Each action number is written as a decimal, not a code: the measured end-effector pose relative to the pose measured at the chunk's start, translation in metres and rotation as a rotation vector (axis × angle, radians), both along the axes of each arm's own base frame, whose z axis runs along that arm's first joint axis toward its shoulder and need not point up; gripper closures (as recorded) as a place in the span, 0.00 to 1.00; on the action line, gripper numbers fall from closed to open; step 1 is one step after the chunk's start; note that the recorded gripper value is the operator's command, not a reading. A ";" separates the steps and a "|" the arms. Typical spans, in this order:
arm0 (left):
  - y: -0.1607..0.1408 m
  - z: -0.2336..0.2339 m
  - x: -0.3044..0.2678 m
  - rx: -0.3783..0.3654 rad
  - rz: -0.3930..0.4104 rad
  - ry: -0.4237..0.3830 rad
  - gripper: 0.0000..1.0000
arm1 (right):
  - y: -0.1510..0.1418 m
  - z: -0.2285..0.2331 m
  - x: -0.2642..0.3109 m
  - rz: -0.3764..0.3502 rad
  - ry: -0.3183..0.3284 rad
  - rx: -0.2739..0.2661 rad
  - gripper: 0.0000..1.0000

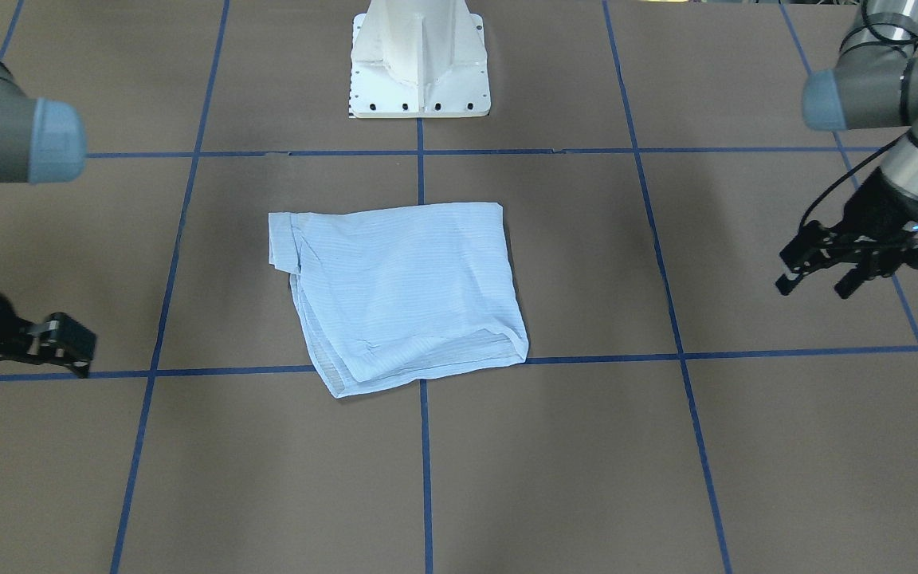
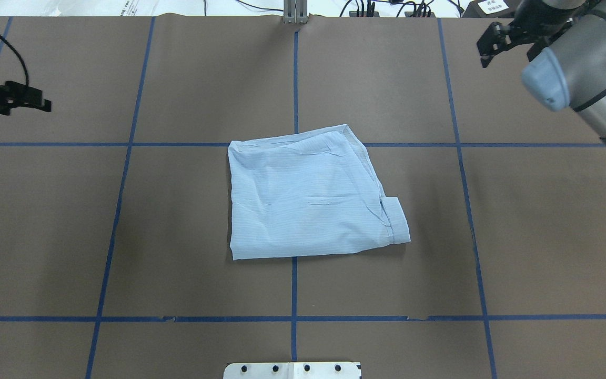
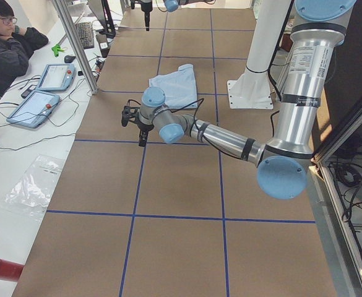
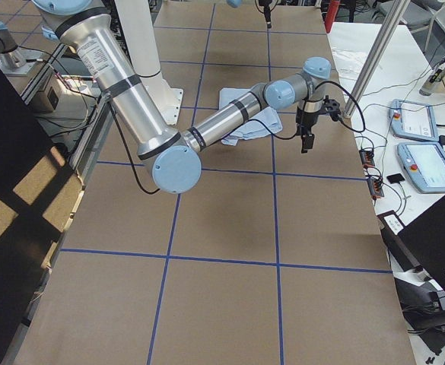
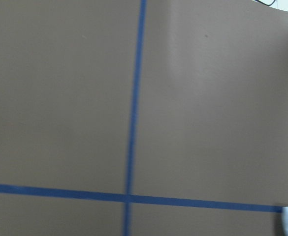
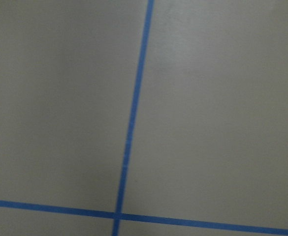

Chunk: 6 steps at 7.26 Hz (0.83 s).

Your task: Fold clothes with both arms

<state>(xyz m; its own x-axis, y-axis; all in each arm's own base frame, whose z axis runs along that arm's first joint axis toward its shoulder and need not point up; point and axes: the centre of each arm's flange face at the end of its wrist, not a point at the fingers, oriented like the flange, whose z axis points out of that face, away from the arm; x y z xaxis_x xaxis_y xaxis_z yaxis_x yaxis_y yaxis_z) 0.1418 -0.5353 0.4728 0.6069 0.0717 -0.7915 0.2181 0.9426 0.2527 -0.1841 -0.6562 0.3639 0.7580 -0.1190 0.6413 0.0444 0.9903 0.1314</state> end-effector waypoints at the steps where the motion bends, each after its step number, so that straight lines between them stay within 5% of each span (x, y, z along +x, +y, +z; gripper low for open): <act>1: 0.004 0.028 -0.046 0.055 0.032 -0.078 0.00 | 0.003 0.039 0.043 -0.040 -0.001 0.000 0.00; 4: 0.010 0.082 -0.172 0.112 0.175 -0.259 0.00 | 0.040 0.138 0.139 -0.126 -0.069 -0.001 0.00; 6: 0.024 0.114 -0.207 0.076 0.176 -0.279 0.00 | 0.063 0.171 0.163 -0.121 -0.071 -0.017 0.00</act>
